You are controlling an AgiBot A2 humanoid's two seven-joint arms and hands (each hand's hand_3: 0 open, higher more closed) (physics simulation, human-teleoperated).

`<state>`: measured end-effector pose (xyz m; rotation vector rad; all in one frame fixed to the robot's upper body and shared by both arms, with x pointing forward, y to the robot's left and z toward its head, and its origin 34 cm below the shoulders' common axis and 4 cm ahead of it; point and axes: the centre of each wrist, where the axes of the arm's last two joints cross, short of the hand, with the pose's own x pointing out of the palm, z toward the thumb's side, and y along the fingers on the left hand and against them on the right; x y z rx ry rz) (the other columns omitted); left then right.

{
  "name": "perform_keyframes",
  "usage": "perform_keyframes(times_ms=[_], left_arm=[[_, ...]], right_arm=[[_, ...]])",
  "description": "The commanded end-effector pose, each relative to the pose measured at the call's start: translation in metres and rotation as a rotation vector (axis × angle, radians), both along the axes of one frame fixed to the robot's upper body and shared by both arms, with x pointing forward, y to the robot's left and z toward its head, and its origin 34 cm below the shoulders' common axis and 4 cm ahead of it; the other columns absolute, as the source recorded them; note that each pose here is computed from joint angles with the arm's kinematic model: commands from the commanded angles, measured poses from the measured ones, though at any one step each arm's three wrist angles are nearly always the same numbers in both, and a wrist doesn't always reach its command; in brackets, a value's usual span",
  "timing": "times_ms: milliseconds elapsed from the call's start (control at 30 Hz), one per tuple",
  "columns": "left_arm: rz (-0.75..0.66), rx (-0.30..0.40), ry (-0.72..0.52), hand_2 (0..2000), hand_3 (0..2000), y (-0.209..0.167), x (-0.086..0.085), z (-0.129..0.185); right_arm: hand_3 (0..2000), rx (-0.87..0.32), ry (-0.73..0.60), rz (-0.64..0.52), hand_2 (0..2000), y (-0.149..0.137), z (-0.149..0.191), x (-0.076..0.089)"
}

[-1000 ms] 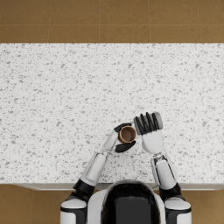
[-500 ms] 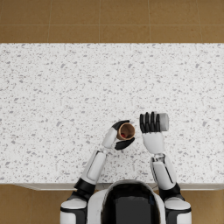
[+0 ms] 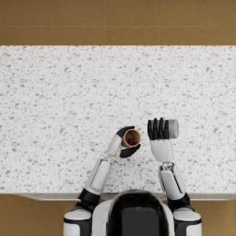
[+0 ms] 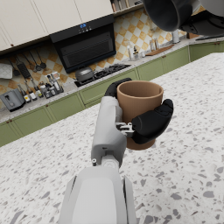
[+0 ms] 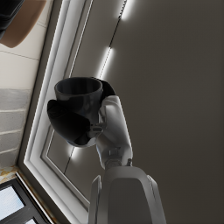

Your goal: Pick up two cups and pour the berry on the right into the cup on the left

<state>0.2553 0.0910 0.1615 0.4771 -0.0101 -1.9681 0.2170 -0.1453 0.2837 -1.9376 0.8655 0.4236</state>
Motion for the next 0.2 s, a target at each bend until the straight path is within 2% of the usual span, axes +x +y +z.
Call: perform_keyframes(times_ms=[33, 200], left_arm=[[0.000, 0.000, 0.000, 2000, 1280, 0.0000, 0.0000, 0.0000], [0.002, -0.001, -0.001, 2000, 1280, 0.0001, 0.0000, 0.0000]], right_arm=[[1280, 0.000, 0.000, 0.000, 2000, 0.0000, 0.0000, 0.0000], [1280, 0.000, 0.000, 0.000, 2000, 0.0000, 0.0000, 0.0000]])
